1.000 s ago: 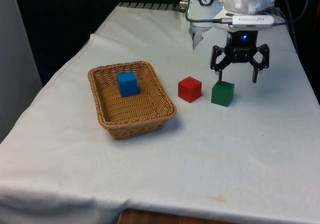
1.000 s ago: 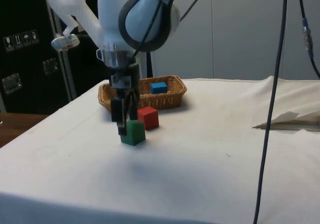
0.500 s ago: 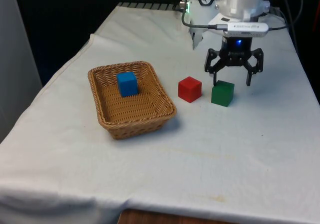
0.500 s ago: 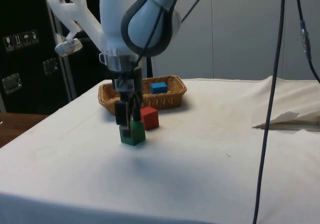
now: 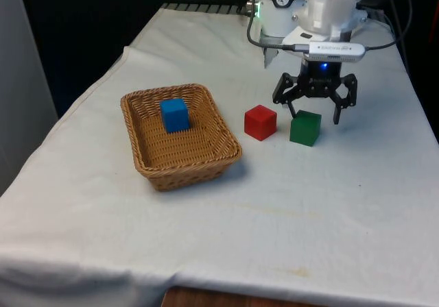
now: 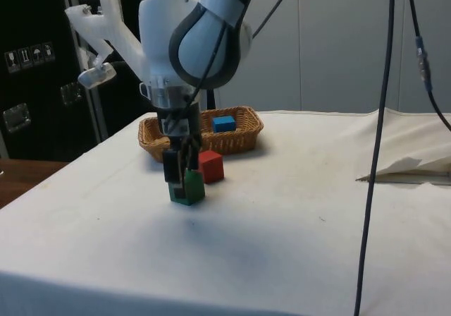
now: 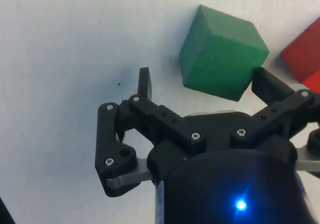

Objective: Pick up exactly two blocks and place them into the basket.

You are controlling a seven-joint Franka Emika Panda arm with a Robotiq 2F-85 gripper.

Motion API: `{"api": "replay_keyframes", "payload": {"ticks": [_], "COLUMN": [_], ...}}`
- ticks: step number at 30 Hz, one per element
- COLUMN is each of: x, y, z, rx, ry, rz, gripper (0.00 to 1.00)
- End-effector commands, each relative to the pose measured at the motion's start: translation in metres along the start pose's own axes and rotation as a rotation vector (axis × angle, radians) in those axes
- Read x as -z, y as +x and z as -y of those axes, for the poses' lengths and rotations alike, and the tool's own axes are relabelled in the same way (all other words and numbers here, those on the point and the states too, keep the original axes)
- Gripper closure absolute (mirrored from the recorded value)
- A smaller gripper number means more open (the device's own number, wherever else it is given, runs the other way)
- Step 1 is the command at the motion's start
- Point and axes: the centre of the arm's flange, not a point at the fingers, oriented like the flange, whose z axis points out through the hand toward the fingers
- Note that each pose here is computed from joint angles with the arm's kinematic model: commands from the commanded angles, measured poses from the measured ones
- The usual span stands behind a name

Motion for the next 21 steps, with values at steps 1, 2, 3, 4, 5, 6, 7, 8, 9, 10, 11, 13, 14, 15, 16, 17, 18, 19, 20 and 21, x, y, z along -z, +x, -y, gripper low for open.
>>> {"api": "replay_keyframes", "payload": {"ticks": [1, 2, 3, 4, 5, 6, 7, 8, 9, 10, 11, 13, 14, 15, 16, 17, 18, 19, 20, 21], "x": [-0.0013, -0.0013, -0.0006, 0.0006, -0.0006, -0.0007, -0.0004, 0.0002, -0.0003, -0.0001, 0.0005, 0.0006, 0.0009, 0.0003, 0.0003, 0.0002, 0.0005, 0.0005, 0.0005, 0.0028], "y": [0.0012, 0.0012, 0.0016, 0.0007, 0.0017, 0.0016, 0.0020, 0.0027, 0.0026, 0.0029, 0.0036, 0.0036, 0.0040, 0.0039, 0.0039, 0.0038, 0.0042, 0.0042, 0.0042, 0.0039], "z": [-0.0009, -0.0015, -0.0008, -0.0005, -0.0014, -0.0014, -0.0020, -0.0025, -0.0037, -0.0036, -0.0036, -0.0041, -0.0041, -0.0047, -0.0047, -0.0047, -0.0047, -0.0052, -0.0053, -0.0041], "rx": [-0.001, -0.001, -0.001, -0.001, -0.002, -0.002, -0.003, -0.006, -0.008, -0.008, -0.008, -0.009, -0.011, -0.012, -0.012, -0.011, -0.011, -0.012, -0.013, -0.009], "ry": [-0.007, -0.007, -0.005, 0.000, -0.005, -0.005, -0.004, -0.003, -0.004, -0.003, -0.003, -0.003, -0.003, -0.003, -0.003, -0.003, -0.002, -0.003, -0.002, -0.002], "rz": [0.000, 0.000, -0.001, -0.001, -0.001, 0.000, 0.000, -0.001, -0.001, -0.001, -0.002, -0.002, -0.003, -0.002, -0.002, -0.001, -0.002, -0.002, -0.002, -0.004], "gripper": [0.00, 0.00, 0.00, 0.00, 0.00, 0.00, 0.00, 0.00, 0.00, 0.01, 0.18, 0.29, 0.40, 0.51, 0.63, 0.73, 0.92, 1.00, 1.00, 1.00]}}
